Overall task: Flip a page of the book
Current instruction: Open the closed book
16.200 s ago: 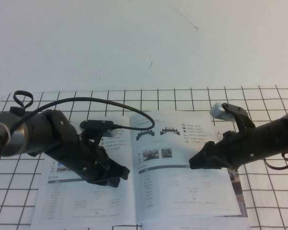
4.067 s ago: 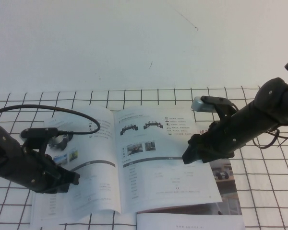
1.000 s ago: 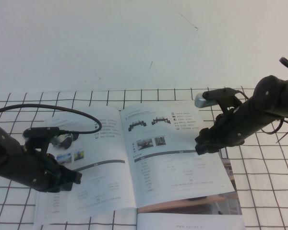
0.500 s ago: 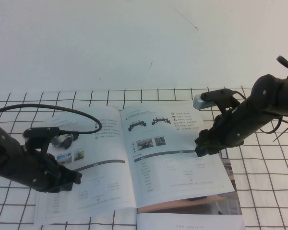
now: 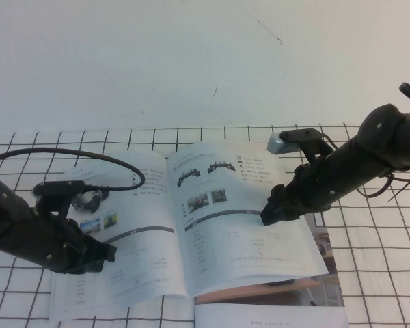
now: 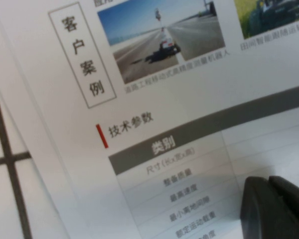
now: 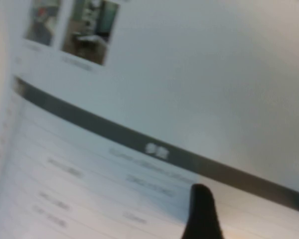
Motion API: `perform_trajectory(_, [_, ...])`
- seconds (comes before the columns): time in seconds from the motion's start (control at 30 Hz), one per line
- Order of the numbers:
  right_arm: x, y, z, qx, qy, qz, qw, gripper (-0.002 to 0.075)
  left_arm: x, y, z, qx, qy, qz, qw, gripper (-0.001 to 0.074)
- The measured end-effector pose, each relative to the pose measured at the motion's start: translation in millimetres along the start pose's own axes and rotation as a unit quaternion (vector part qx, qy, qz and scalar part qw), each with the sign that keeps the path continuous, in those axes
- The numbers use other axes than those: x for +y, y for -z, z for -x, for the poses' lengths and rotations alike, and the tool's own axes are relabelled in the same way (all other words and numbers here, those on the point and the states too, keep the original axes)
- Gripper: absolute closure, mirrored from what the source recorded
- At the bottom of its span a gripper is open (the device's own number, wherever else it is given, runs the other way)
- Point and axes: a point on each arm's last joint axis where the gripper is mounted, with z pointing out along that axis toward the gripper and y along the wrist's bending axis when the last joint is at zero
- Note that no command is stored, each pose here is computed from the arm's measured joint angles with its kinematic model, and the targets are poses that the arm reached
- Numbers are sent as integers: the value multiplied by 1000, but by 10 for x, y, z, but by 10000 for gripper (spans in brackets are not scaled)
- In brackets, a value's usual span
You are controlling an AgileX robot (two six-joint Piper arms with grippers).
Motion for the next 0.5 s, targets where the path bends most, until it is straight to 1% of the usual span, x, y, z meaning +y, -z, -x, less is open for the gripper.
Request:
perform_trajectory(0.17, [108,-6,27,-14,-3,49,999,269,0,-3,5,-1,2,-1,1000,737])
perform_trajectory(0.37, [138,-33,23,-14,-2,71,997,269,-5,-3,9,-2,5,-3,1000,737])
perform_trajectory(0.5, [143,-38,20,-13,-3,76,997,269,-22,-1,16,-6,4,-15,1000,737])
